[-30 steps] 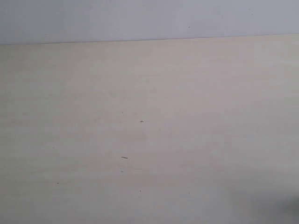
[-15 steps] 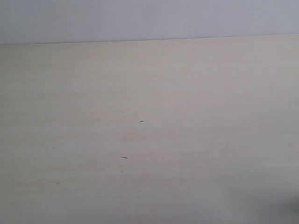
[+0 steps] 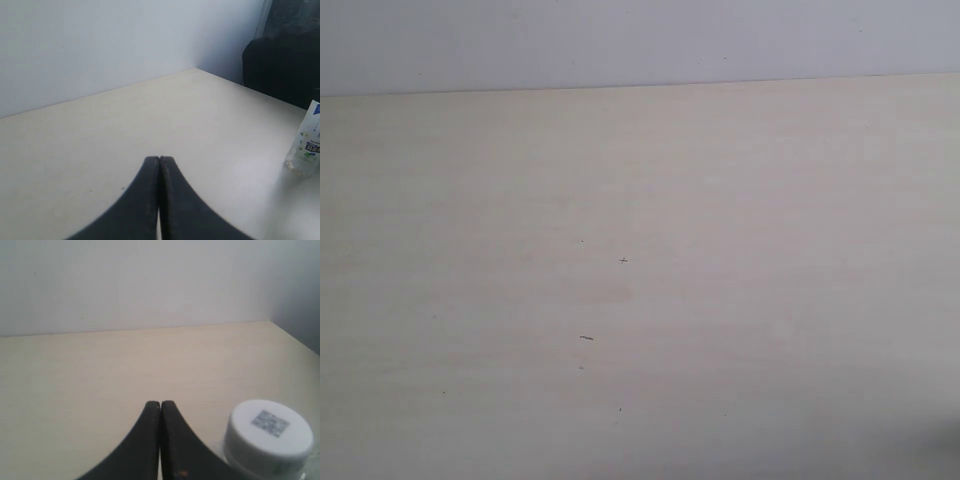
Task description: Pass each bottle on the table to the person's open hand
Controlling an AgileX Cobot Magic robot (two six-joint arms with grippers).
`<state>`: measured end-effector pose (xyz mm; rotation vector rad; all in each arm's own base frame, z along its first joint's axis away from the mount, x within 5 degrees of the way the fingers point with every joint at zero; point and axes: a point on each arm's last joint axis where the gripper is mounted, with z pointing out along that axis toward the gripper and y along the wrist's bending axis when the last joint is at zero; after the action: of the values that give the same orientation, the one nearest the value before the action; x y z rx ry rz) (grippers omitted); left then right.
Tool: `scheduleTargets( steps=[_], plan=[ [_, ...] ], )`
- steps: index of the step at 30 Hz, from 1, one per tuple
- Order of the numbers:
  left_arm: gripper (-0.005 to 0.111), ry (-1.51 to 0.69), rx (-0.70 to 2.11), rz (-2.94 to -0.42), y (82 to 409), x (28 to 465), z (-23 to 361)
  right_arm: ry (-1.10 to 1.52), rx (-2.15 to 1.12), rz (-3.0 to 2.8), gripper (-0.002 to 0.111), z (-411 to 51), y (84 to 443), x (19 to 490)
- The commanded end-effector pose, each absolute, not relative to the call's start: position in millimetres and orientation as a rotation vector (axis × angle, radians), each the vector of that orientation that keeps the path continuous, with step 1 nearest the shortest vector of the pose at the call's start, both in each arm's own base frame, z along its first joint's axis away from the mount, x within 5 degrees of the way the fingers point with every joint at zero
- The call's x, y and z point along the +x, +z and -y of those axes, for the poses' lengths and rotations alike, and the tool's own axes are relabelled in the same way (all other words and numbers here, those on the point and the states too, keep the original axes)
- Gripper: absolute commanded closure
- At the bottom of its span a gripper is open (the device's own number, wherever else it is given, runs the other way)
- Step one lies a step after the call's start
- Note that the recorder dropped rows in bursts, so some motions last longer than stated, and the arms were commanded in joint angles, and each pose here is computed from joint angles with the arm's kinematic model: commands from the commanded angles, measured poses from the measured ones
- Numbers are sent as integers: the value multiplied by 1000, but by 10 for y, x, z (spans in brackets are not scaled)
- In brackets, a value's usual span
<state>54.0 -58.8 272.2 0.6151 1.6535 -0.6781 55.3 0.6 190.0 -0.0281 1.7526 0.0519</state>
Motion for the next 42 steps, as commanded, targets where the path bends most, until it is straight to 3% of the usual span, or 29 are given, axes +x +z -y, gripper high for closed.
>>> scheduleTargets(
  steps=[1, 33, 42],
  plan=[
    [107, -671, 618, -1648, 2715, 535, 579, 40, -27, -1758, 108, 0, 1884, 550],
    [107, -671, 618, -1648, 2715, 535, 579, 44, -23, -1758, 108, -1, 1884, 550],
    [107, -458, 366, -1695, 2714, 679, 401, 44, -23, -1758, 108, -1, 1884, 550]
  ],
)
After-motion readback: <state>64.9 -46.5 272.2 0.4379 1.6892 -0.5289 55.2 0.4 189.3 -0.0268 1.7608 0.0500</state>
